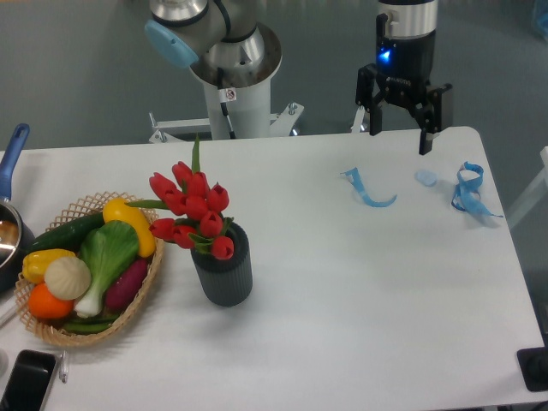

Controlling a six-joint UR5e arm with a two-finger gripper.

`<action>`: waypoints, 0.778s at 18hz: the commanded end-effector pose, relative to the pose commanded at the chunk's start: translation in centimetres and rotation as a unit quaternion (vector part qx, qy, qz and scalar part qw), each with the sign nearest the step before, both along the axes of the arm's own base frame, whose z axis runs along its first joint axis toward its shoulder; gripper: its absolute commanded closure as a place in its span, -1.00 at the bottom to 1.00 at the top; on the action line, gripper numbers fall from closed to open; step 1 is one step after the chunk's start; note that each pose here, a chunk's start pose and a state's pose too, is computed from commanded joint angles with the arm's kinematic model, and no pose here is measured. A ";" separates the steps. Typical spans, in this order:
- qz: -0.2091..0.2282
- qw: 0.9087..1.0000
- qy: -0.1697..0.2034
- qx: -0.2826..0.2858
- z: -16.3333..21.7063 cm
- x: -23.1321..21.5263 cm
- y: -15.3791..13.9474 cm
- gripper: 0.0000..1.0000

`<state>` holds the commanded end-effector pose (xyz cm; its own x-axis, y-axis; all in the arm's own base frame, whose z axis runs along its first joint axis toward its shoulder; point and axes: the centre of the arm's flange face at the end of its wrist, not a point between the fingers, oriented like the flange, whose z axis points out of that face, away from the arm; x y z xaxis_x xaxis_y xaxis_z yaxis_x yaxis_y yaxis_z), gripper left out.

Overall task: Pick up the flowers from the vase
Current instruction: 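Open the gripper wide above the table near the blue ribbons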

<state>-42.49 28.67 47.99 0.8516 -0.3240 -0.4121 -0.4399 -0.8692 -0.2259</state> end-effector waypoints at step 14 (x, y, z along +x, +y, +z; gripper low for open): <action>0.065 0.993 -0.069 0.075 -0.4 1.7 1.0 -1.00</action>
